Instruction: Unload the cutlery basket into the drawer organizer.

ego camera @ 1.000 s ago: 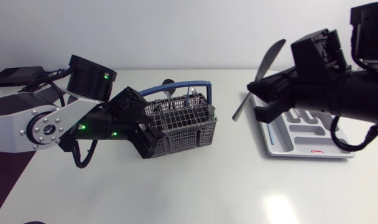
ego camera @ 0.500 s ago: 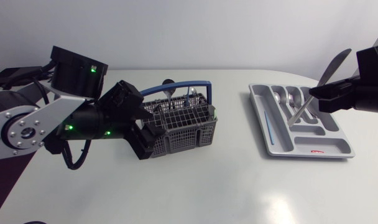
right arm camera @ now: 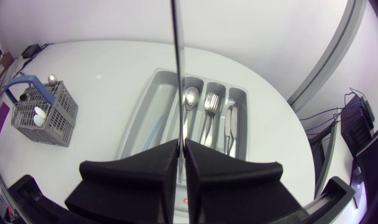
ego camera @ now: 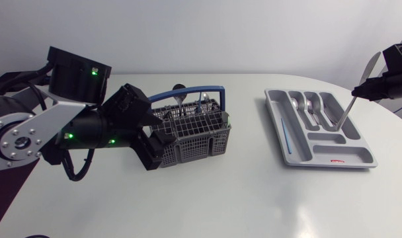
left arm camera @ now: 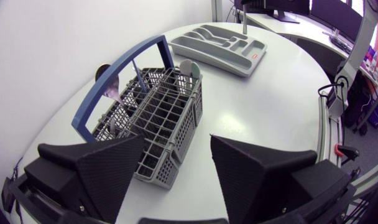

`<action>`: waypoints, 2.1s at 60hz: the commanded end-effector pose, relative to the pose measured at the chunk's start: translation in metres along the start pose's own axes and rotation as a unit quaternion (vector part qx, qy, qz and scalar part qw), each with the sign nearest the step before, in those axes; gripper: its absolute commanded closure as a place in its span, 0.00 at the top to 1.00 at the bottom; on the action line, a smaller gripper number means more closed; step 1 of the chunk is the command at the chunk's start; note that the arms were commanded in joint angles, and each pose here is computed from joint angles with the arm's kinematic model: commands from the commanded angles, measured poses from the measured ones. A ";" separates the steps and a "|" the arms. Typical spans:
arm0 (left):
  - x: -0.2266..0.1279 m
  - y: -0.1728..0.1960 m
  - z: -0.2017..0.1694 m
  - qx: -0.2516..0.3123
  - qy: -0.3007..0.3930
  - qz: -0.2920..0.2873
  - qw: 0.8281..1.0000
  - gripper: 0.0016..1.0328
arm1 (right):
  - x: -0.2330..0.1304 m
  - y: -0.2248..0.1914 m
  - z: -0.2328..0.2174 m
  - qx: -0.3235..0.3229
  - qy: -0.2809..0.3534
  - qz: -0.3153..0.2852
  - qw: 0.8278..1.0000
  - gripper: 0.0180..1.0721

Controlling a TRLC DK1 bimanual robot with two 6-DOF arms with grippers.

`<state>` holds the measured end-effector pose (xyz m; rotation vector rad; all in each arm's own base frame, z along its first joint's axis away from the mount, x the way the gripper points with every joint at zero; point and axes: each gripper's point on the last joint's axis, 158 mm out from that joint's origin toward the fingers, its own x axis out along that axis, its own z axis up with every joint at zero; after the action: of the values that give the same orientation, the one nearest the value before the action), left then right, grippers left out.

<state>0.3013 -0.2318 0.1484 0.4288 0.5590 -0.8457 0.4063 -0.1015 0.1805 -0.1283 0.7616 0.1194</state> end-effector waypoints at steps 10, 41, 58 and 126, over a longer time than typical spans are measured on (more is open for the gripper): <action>-0.002 -0.011 -0.006 0.013 0.006 -0.008 1.000 0.85 | 0.026 -0.035 -0.002 -0.012 0.055 -0.016 0.998 0.07; -0.008 -0.025 -0.013 0.031 0.008 -0.012 0.999 0.85 | 0.066 -0.085 -0.007 -0.015 0.149 -0.023 0.989 0.07; -0.014 -0.034 -0.016 0.043 0.000 -0.018 0.999 0.85 | 0.106 -0.102 -0.012 -0.002 0.190 -0.002 0.982 0.07; -0.017 -0.044 -0.014 0.051 -0.004 -0.021 0.998 0.86 | 0.262 -0.116 -0.144 0.108 0.312 0.021 0.944 0.11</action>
<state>0.2568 -0.2386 0.1372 0.4992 0.5365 -0.9141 0.5496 -0.2340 -0.0152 -0.0212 1.2261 0.0151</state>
